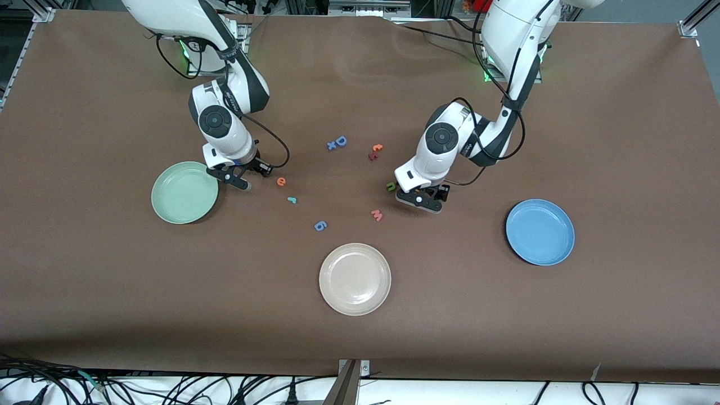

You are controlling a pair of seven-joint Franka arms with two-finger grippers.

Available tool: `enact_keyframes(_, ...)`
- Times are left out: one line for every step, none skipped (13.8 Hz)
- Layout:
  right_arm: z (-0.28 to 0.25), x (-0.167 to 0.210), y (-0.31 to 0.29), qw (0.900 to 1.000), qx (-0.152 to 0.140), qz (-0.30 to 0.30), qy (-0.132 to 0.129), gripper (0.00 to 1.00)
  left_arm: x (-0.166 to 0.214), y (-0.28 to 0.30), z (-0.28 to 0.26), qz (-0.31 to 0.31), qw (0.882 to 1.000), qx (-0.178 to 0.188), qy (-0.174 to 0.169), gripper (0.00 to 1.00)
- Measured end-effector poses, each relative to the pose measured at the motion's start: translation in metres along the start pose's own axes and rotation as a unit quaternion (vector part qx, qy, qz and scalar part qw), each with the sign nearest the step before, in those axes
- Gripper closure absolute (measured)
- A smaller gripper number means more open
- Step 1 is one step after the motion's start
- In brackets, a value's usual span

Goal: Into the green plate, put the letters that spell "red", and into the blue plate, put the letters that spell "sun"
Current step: 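Grasp the teal letter with the right gripper while the left gripper grasps yellow s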

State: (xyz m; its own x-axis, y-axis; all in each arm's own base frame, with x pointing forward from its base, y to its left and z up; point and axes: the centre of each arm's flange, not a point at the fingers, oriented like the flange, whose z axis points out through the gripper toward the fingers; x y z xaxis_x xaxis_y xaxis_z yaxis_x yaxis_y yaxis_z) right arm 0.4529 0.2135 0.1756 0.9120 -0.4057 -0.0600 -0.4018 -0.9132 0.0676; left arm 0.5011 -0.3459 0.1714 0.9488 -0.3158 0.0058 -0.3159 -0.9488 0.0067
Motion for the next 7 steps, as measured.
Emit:
enact_keyframes(0.0, 0.0, 0.0, 1.0, 0.0, 0.0, 0.0, 0.49, -0.002, 0.004, 0.0, -0.005, 1.0, 0.0, -0.001, 0.15)
enact_keyframes(0.0, 0.0, 0.0, 1.0, 0.0, 0.001, 0.0, 0.48, -0.004, 0.009, 0.001, -0.011, 1.0, 0.0, -0.001, 0.15)
enact_keyframes(0.0, 0.0, 0.0, 1.0, 0.0, 0.005, 0.0, 0.46, -0.006, 0.014, 0.002, -0.014, 1.0, 0.0, -0.002, 0.21)
enact_keyframes(0.0, -0.001, -0.001, 1.0, 0.001, 0.009, 0.0, 0.46, -0.007, 0.017, 0.002, -0.016, 1.0, 0.001, -0.003, 0.3)
enact_keyframes(-0.001, -0.004, -0.003, 1.0, 0.002, 0.01, 0.0, 0.44, -0.008, 0.018, 0.002, -0.018, 1.0, 0.001, -0.002, 0.33)
enact_keyframes(-0.003, -0.005, -0.005, 1.0, 0.003, 0.01, 0.0, 0.43, -0.007, 0.018, 0.002, -0.02, 1.0, 0.0, -0.001, 0.36)
enact_keyframes(-0.005, -0.006, -0.006, 1.0, 0.005, 0.011, 0.001, 0.43, -0.007, 0.017, 0.001, -0.021, 1.0, 0.0, 0.001, 0.42)
